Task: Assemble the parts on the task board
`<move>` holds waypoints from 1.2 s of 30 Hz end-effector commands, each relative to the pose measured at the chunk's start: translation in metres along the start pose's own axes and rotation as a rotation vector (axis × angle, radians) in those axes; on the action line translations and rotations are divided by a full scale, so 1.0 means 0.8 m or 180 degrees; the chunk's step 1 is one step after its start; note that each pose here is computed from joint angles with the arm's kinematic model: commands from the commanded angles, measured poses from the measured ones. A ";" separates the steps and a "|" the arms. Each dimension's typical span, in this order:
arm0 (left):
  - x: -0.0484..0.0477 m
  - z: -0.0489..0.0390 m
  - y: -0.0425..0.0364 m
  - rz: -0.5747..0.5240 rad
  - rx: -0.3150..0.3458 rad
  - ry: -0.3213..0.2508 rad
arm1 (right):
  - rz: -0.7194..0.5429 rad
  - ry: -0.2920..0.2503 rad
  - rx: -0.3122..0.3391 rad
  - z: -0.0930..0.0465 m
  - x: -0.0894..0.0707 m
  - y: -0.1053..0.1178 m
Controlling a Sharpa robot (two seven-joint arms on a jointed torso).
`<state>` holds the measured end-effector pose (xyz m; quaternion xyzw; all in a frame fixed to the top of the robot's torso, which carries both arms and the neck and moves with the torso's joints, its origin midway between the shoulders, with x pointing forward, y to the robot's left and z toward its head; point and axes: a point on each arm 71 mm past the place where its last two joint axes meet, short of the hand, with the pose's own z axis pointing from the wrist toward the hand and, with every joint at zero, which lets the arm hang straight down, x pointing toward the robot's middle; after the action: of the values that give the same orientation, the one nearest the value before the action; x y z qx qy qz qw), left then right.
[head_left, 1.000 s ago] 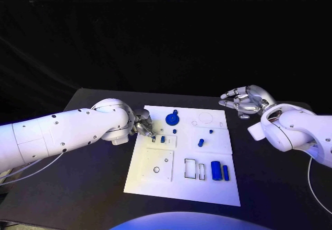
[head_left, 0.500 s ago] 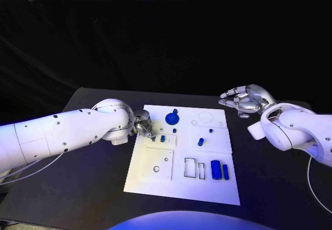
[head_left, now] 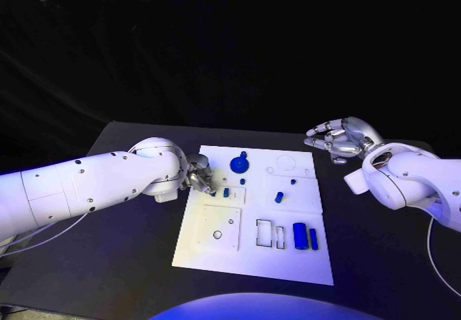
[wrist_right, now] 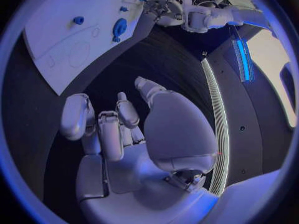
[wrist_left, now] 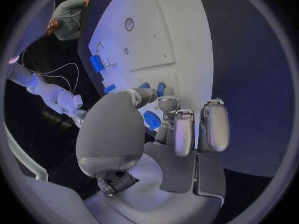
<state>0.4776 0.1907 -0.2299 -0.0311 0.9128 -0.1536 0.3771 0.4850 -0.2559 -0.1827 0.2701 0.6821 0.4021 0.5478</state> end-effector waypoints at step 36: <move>0.022 0.013 -0.0061 0.0089 0.0002 0.0242 | -0.0007 0.0043 -0.0025 -0.001 0.001 0.000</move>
<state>0.4794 0.1845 -0.2373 -0.0244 0.9166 -0.1481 0.3704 0.4848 -0.2569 -0.1828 0.2705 0.6821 0.4016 0.5481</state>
